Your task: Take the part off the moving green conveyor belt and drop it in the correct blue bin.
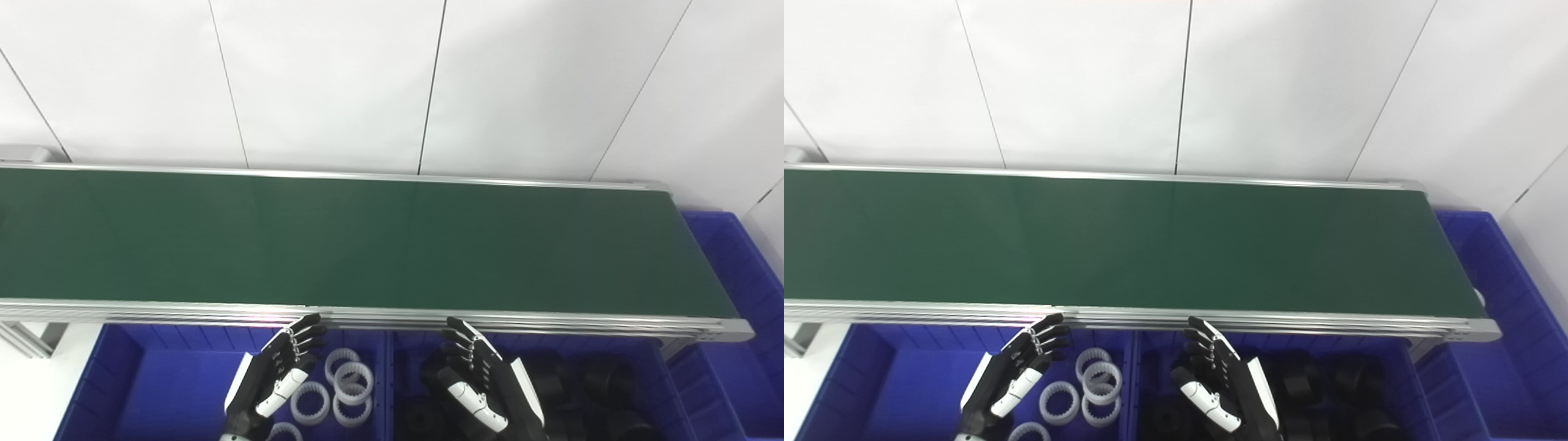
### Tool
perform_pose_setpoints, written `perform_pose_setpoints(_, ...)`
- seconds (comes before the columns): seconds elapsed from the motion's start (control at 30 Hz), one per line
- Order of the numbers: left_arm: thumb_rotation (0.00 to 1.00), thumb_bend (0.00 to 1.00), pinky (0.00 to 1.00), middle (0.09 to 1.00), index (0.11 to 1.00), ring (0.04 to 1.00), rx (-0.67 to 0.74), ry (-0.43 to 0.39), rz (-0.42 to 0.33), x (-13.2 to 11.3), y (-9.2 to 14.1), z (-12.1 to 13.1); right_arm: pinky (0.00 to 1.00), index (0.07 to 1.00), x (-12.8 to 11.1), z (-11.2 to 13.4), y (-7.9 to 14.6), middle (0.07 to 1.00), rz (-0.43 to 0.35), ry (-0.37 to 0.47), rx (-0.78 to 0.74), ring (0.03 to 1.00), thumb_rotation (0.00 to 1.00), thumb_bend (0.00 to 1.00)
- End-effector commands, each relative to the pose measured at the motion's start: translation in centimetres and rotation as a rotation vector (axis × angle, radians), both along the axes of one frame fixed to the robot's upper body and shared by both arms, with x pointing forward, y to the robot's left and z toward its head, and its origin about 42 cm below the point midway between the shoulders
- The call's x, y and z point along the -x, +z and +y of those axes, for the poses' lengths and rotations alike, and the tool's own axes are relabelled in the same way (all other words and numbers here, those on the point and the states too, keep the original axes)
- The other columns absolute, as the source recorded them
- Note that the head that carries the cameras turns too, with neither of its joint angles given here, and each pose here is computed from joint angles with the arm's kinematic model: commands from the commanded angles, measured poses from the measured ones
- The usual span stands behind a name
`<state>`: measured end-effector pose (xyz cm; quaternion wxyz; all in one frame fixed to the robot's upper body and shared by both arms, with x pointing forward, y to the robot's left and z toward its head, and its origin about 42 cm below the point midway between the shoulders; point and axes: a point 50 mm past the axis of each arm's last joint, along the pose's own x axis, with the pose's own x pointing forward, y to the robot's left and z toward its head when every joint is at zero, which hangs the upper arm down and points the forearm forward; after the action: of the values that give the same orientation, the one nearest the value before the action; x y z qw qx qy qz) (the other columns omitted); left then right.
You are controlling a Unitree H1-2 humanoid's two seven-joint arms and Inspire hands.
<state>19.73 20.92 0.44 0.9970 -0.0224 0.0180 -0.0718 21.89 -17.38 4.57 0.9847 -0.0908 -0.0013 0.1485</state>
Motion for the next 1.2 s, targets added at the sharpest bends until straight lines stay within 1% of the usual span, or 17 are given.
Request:
perform_pose_setpoints(0.0,0.64,0.77,0.70,0.787,0.820,0.744,-0.004,-0.005,-0.066,-0.60,1.11,0.24,0.75,0.884,-0.40,0.20,0.94,0.835,-0.039,-0.001,-0.012,0.802,0.64,0.60)
perform_pose_setpoints(0.47,0.63,0.77,0.71,0.785,0.821,0.744,-0.002,-0.006,-0.062,-0.62,1.01,0.19,0.75,0.881,-0.42,0.21,0.88,0.833,-0.036,-0.003,-0.014,0.803,0.63,0.60)
perform_pose_setpoints(0.9,0.65,0.79,0.71,0.783,0.819,0.745,-0.020,-0.005,-0.065,-0.63,1.07,0.12,0.75,0.881,-0.49,0.20,0.86,0.833,-0.038,0.001,-0.013,0.799,0.64,0.60)
perform_pose_setpoints(1.17,0.64,0.77,0.70,0.779,0.820,0.738,-0.011,-0.004,-0.063,-0.68,0.98,0.10,0.76,0.881,-0.44,0.21,0.83,0.834,-0.034,0.000,-0.019,0.805,0.62,0.60)
